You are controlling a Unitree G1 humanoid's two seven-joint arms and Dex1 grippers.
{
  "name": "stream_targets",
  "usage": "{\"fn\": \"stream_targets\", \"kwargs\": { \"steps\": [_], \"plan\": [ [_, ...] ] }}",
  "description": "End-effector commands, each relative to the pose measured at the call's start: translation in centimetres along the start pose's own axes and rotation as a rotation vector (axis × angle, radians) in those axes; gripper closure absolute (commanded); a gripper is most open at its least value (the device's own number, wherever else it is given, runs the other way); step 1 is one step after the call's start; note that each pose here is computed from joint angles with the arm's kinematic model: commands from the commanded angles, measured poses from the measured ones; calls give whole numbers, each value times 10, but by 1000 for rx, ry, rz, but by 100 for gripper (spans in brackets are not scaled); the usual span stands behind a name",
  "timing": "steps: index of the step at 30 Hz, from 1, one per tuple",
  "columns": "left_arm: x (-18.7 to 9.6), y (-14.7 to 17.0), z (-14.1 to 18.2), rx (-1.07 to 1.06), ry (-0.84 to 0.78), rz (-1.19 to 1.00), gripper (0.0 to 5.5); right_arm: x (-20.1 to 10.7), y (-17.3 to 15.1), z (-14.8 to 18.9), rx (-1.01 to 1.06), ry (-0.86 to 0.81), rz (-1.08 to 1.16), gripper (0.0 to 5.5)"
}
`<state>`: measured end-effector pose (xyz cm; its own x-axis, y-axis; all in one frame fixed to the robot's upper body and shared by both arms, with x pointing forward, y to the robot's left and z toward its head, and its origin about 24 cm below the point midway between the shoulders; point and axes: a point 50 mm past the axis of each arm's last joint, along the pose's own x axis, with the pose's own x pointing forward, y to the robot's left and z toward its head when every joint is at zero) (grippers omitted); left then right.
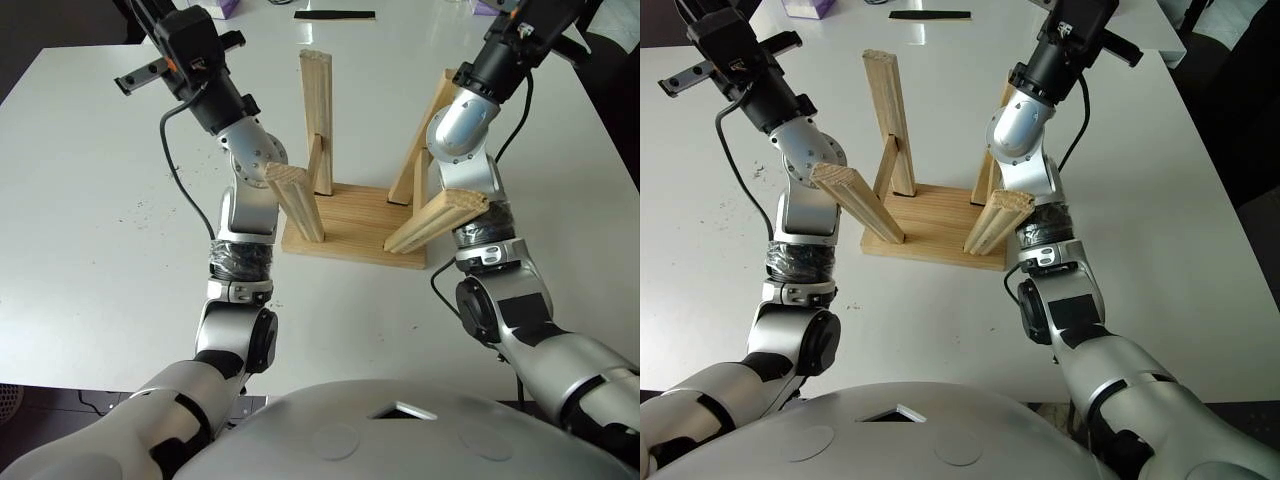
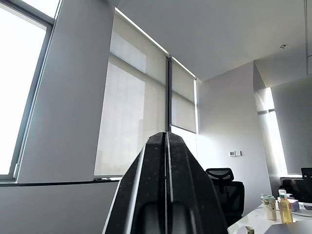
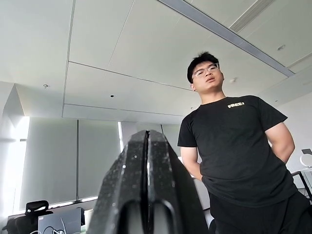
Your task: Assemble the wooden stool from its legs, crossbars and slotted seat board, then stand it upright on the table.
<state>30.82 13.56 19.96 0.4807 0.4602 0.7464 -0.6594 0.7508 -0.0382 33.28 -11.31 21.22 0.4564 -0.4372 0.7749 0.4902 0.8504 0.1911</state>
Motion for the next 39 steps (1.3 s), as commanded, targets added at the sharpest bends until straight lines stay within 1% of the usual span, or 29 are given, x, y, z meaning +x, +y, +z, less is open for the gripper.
{"fn": "stream_targets", "kwargs": {
  "steps": [1, 3, 7, 10, 14, 17, 19, 22, 25, 27, 29, 30, 32, 34, 36, 37, 39],
  "plan": [
    [-18, -48, 51, -196, -72, -123, 547, -22, 36, 25, 170, 59, 7, 550],
    [-16, -47, 49, -198, -64, -114, 547, -22, 38, 27, 176, 48, 15, 550],
    [-7, -43, 35, -221, 10, -76, 547, -18, 40, 26, 166, 44, 41, 550],
    [15, -31, 37, -295, 56, -51, 547, 0, 30, 26, 153, 34, 1, 550],
    [55, 9, 36, -330, 126, -16, 547, 32, 7, 19, 90, 39, -45, 550],
    [78, 44, 34, -323, 166, 4, 547, 60, -9, 18, 56, 51, -70, 550],
    [84, 61, 34, -355, 194, 6, 547, 73, -15, 21, 52, 53, -83, 550],
    [82, 76, 28, -349, 234, -14, 547, 81, -15, 28, 65, 45, -78, 550],
    [74, 90, 15, -309, 286, -47, 547, 88, -21, 30, 36, 37, -38, 550],
    [64, 99, 2, -294, 371, -95, 547, 91, -35, 17, -56, 79, 24, 550],
    [46, 110, -18, -225, 485, -140, 547, 84, -53, -12, -206, 196, 153, 550],
    [33, 115, -28, -203, 553, -163, 547, 76, -63, -30, -263, 288, 226, 550],
    [-2, 125, -46, -177, 699, -221, 547, 46, -86, -63, -311, 483, 360, 550],
    [-33, 134, -52, -175, 781, -271, 547, 10, -101, -78, -289, 635, 498, 550],
    [-66, 140, -55, -172, 862, -331, 547, -29, -119, -80, -180, 789, 618, 550],
    [-84, 142, -53, -172, 898, -396, 547, -49, -130, -77, -166, 854, 687, 550],
    [-112, 145, -45, -165, 930, -551, 547, -80, -148, -67, -171, 923, 862, 550]
  ]
}}
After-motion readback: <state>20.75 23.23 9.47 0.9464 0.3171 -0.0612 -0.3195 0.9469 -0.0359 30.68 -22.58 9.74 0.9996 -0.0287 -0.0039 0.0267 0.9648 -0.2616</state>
